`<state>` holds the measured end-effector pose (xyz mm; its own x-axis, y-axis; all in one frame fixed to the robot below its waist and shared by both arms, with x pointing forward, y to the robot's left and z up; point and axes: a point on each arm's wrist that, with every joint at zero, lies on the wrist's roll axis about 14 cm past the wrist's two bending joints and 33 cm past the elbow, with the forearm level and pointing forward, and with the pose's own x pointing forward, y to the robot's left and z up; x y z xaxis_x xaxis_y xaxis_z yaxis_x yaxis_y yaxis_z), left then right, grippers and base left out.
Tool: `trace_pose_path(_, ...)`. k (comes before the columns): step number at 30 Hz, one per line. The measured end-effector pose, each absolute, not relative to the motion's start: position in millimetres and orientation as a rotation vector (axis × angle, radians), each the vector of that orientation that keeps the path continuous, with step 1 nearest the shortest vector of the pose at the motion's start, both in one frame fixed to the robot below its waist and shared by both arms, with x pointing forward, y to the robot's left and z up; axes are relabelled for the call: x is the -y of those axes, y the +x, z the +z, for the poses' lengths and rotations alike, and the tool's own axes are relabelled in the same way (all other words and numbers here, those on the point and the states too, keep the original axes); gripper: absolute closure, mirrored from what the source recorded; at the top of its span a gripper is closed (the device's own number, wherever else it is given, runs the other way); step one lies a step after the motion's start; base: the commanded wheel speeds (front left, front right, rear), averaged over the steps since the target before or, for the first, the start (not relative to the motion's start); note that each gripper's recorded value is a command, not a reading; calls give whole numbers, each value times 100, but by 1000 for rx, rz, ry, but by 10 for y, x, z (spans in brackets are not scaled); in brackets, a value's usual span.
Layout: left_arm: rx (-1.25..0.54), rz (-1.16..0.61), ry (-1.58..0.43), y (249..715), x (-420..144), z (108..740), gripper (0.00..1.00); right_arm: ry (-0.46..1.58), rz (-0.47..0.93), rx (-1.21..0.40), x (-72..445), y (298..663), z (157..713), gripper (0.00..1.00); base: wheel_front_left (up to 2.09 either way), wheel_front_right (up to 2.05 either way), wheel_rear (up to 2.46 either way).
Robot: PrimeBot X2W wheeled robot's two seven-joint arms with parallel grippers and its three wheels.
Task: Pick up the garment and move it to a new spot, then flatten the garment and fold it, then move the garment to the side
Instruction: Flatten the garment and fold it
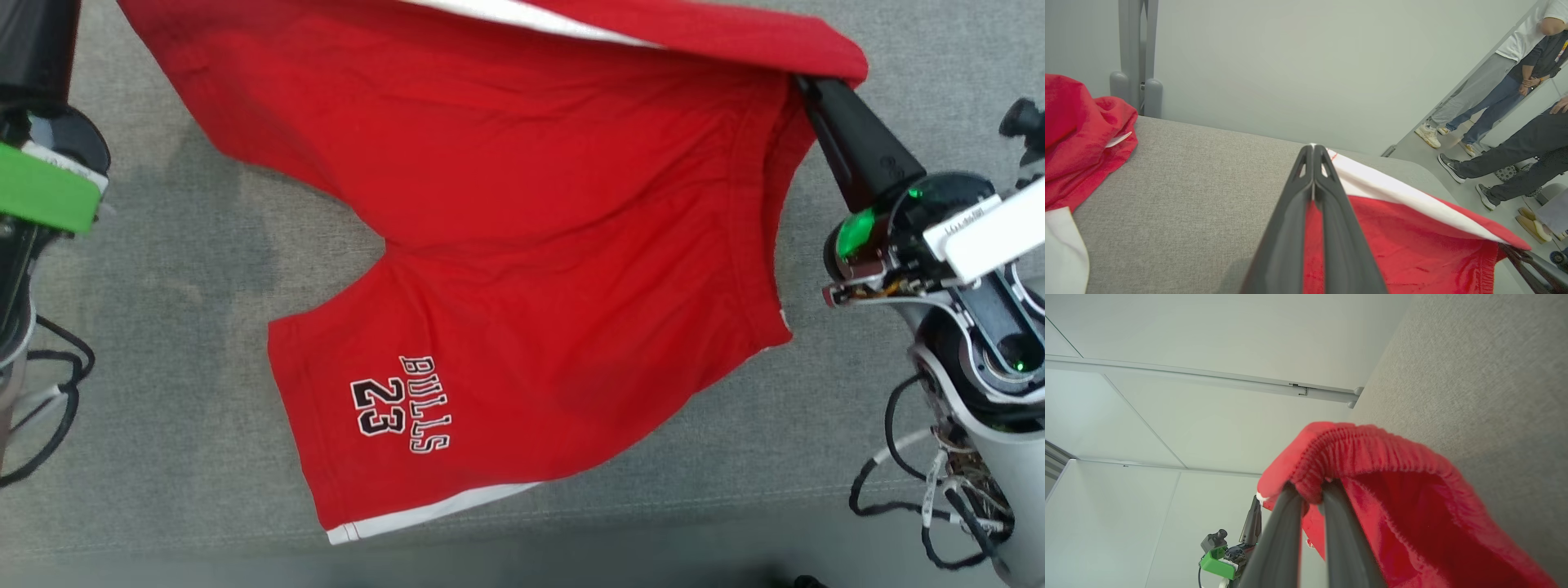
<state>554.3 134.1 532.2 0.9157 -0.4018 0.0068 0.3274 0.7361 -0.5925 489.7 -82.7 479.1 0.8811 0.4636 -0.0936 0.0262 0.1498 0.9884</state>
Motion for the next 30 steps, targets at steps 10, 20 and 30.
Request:
trace_pose_path(10, -215, -340, -607, 6091, -1374, 4634, 52, 1329, 270, -457, 809, 5384, 4268, 13, 0, 0, 0)
trace_pose_path(20, -288, -309, -631, 6271, -1236, 3957, 0, 1334, 210, -405, 892, 5684, 4120, 0, 0, 0, 0)
trace_pose_path(30, -214, -300, -661, 6218, -1243, 4126, 0, 1312, 130, -385, 1013, 5720, 4100, 0, 0, 0, 0)
